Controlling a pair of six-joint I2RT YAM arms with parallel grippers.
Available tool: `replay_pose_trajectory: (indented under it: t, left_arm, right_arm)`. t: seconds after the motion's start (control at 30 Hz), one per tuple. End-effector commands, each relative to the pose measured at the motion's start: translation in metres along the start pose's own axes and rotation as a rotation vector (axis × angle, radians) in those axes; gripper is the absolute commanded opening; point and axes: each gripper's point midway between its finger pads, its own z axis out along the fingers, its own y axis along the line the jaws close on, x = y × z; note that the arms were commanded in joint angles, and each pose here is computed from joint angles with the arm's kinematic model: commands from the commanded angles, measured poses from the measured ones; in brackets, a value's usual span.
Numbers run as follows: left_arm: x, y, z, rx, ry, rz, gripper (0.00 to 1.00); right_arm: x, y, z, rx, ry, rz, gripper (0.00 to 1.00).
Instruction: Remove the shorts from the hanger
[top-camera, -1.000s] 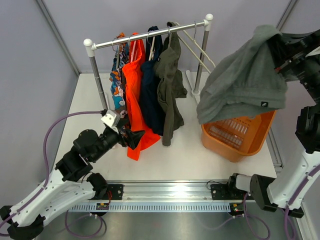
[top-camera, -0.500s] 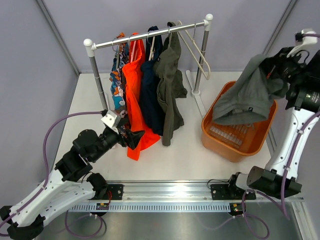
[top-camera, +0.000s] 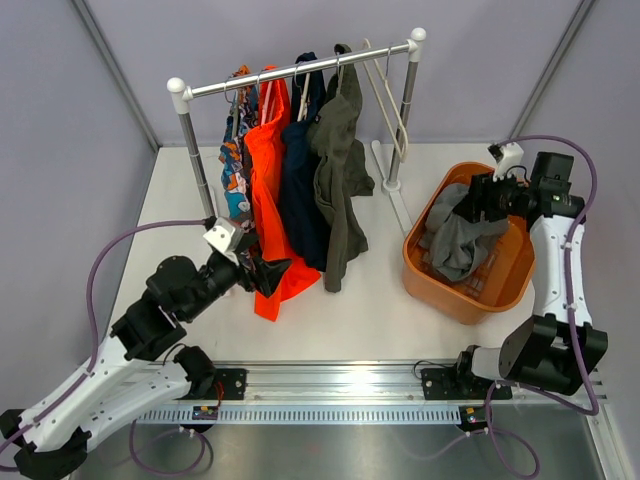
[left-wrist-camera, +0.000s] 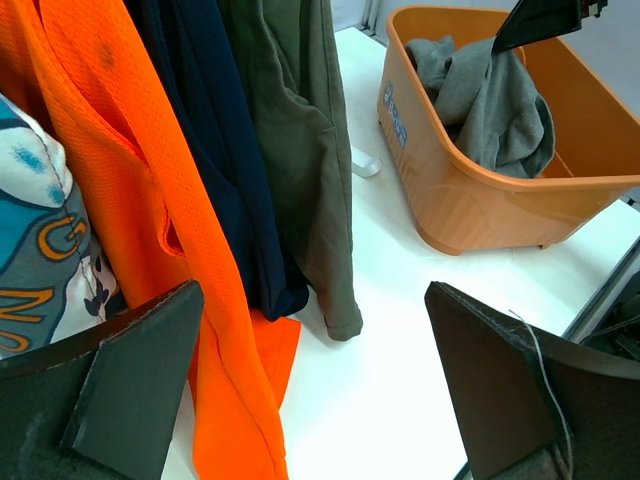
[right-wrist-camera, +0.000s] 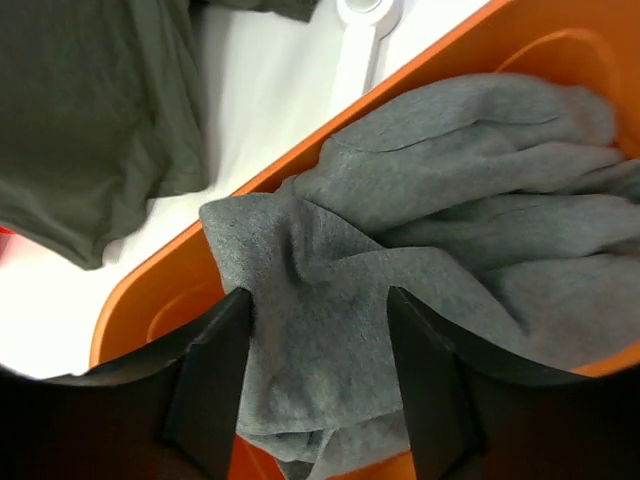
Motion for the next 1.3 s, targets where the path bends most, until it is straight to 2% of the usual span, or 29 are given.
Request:
replay_pose_trajectory:
  t: [0.0,0.07,0.1,0.13,0.17,0.2,0.27,0.3,0.37,0.4,0.5,0.53,0.6,0.67,0.77,0.93,1.03,1.27]
  left_arm:
    - [-0.028,-0.004,-0.006,0.016,-0.091,-0.013,0.99]
    - [-0.028,-0.003,-0.006,0.009,-0.090,-0.010,0.99]
    - [-0.030,-0.002,-0.006,0.007,-0.095,-0.010,0.99]
    - [-0.030,-0.002,-0.005,0.005,-0.097,-0.010,0.99]
    - [-0.029,-0.002,-0.004,0.005,-0.095,-0.010,0.99]
    - [-0.030,-0.002,-0.004,0.005,-0.097,-0.009,0.99]
    - [-0.030,-0.003,-0.001,0.007,-0.098,-0.009,0.99]
    - [-0.031,-0.003,0.000,0.009,-0.099,-0.013,0.99]
    - [-0.032,-0.004,0.002,0.013,-0.093,-0.014,0.99]
    - [-0.031,-0.005,0.002,0.017,-0.086,-0.017,0.99]
    - [-0.031,-0.005,0.001,0.010,-0.068,-0.022,0.99]
    - [-0.031,-0.005,0.000,0.008,-0.067,-0.026,0.99]
    - [-0.032,-0.004,-0.002,0.005,-0.071,-0.039,0.99]
    - [-0.031,-0.004,-0.004,0.005,-0.072,-0.051,0.99]
    - [-0.032,-0.004,-0.006,0.001,-0.084,-0.068,0.99]
    - [-0.028,-0.004,-0.005,-0.001,-0.083,-0.097,0.99]
    - [-0.027,-0.004,-0.005,-0.002,-0.084,-0.106,0.99]
    - [-0.028,-0.003,-0.006,-0.006,-0.090,-0.116,0.99]
  right_arm:
    - [-0.069,0.005,-0.048,0.107,-0.150,-0.225,0.67]
    - [-0.091,0.017,-0.061,0.088,-0.187,-0.242,0.71]
    - [-0.121,0.030,-0.080,0.096,-0.250,-0.293,0.72]
    - [-0.133,0.040,-0.086,0.079,-0.264,-0.309,0.73]
    - [-0.133,0.058,-0.077,0.016,-0.229,-0.308,0.73]
    - [-0.157,0.077,-0.091,0.005,-0.277,-0.355,0.73]
    - [-0.161,0.103,-0.077,-0.083,-0.234,-0.313,0.73]
    - [-0.174,0.142,-0.080,-0.165,-0.260,-0.361,0.72]
    - [-0.177,0.167,-0.061,-0.220,-0.224,-0.314,0.72]
    - [-0.180,0.200,-0.057,-0.282,-0.230,-0.338,0.74]
    - [-0.196,0.239,-0.034,-0.286,-0.272,-0.196,0.80]
    - [-0.202,0.238,-0.021,-0.218,-0.281,-0.069,0.80]
    - [-0.214,0.259,-0.012,-0.225,-0.318,-0.020,0.83]
    - [-0.228,0.260,0.006,-0.171,-0.348,0.063,0.88]
    - [-0.241,0.264,0.032,-0.102,-0.381,0.099,0.92]
    - [-0.242,0.266,0.073,-0.041,-0.375,0.145,0.93]
    - [-0.237,0.251,0.091,0.062,-0.374,0.157,0.91]
    - [-0.228,0.233,0.117,0.157,-0.352,0.126,0.71]
